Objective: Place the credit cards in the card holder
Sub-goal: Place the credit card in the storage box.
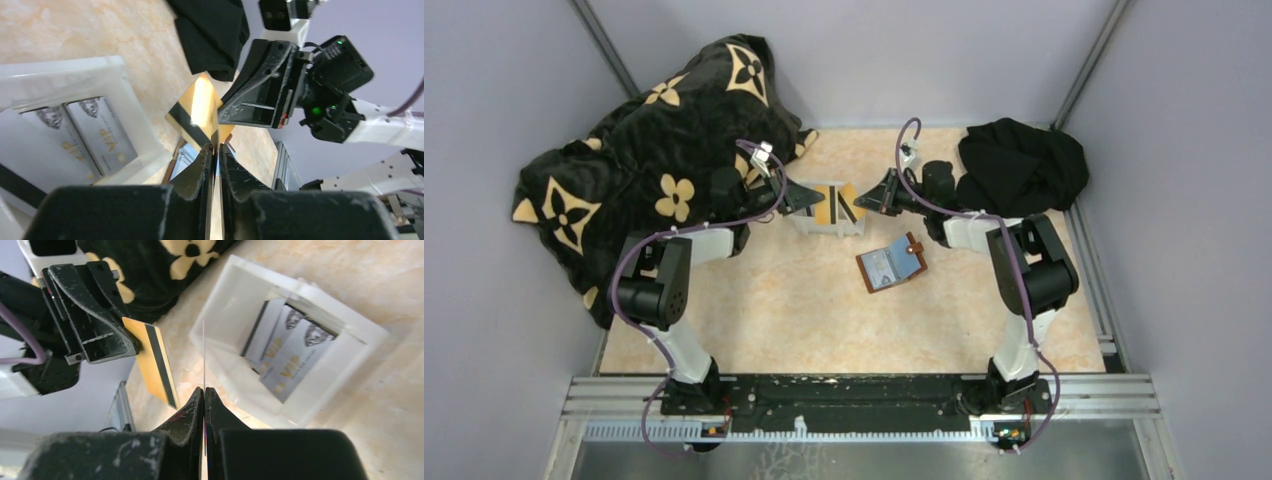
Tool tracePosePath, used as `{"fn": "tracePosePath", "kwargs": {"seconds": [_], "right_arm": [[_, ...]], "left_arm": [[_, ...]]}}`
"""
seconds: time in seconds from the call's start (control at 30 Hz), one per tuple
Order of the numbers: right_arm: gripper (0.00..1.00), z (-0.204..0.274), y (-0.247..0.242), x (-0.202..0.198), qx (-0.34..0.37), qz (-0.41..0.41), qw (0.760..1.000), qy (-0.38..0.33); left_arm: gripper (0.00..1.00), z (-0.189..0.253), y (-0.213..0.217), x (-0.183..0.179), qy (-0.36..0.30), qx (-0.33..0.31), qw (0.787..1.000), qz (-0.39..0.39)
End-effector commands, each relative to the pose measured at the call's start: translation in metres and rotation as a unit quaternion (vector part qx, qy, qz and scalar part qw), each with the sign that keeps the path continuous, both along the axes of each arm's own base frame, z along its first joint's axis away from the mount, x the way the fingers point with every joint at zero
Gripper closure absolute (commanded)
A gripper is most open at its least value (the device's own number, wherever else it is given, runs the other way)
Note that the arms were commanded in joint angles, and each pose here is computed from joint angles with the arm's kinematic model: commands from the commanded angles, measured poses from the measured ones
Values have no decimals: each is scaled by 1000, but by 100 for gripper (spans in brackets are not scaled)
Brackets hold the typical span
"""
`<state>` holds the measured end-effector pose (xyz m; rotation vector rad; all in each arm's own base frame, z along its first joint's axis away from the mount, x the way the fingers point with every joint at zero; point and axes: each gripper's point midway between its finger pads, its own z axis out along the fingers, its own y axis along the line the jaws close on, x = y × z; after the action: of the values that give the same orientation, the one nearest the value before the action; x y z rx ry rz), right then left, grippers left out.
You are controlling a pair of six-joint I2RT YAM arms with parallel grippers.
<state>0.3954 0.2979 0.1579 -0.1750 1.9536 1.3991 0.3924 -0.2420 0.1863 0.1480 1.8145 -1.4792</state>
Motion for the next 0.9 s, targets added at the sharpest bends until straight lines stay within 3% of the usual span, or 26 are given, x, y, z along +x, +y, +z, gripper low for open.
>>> {"fn": "tracePosePath", "kwargs": {"seconds": [0.0,0.37,0.87], "right_arm": [[100,42,-13,25,-37,-56,994,-81],[100,45,-23,31,-72,-83,989,-100],[100,44,-20,25,-79,-80,987,-113]], "left_arm": [[87,-6,9,20,9,22,999,48],[88,-16,19,58,20,56,990,129],[89,-53,10,84,-35,155,977,143]]}}
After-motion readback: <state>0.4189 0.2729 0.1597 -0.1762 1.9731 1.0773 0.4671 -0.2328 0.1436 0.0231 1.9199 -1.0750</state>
